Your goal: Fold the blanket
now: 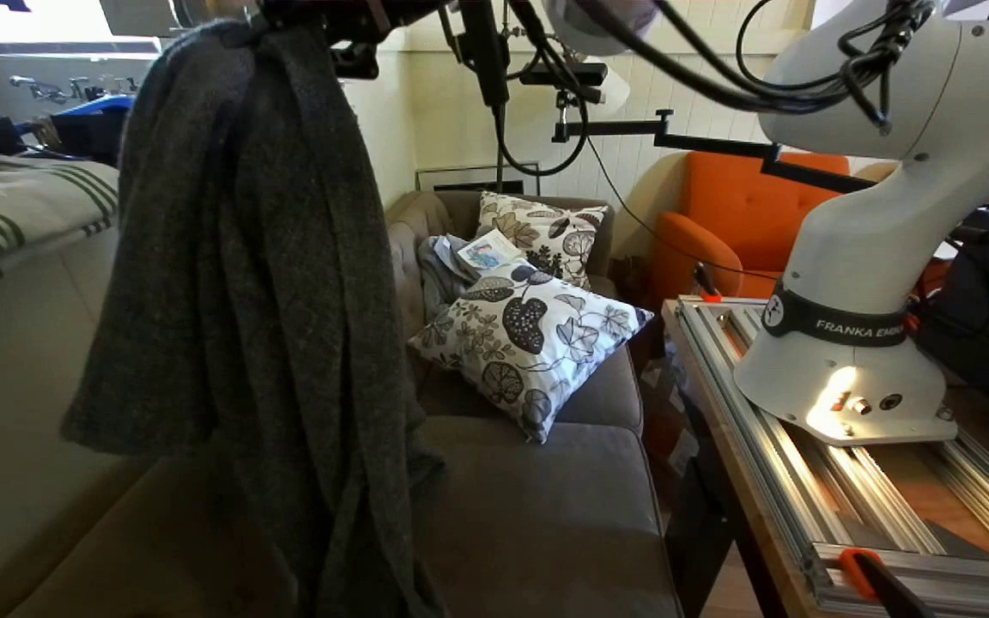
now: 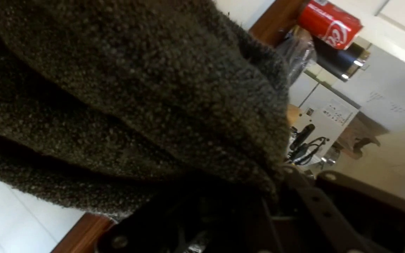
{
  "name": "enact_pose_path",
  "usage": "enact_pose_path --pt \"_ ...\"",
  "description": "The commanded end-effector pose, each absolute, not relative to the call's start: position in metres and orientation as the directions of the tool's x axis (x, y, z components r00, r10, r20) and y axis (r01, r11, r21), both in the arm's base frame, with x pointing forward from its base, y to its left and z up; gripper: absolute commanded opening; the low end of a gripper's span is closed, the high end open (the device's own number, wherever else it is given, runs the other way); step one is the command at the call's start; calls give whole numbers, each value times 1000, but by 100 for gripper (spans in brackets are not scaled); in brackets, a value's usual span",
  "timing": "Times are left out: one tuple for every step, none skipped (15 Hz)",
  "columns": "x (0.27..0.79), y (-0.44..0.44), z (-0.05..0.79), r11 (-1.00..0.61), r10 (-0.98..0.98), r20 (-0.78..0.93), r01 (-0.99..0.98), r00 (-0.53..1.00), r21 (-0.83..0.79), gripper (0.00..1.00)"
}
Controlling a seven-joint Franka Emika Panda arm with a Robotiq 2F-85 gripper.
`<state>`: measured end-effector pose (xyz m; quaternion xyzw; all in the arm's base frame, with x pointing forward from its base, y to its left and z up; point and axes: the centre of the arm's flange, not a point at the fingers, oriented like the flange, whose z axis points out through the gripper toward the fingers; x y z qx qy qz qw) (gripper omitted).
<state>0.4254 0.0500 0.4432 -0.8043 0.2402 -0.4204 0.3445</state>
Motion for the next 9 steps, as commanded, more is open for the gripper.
enact_pose_path --pt "378 44 516 -659 -683 501 -153 532 -736 4" --pt "377 39 524 -683 -677 497 -212 542 -699 4" --pt "376 34 527 -698 -675 492 -259 550 -668 4" --pt "375 28 526 -710 -669 486 -291 562 -641 4" --pt "374 21 517 -725 -660 480 -322 578 -609 4" --pt "383 12 496 -741 -651 482 -352 587 -572 4" --pt "397 1 466 -745 -652 470 -387 596 -543 3" --pt "409 -6 438 -749 -651 456 -417 607 -514 3" --pt "418 -12 415 -751 -652 439 -450 618 -482 3"
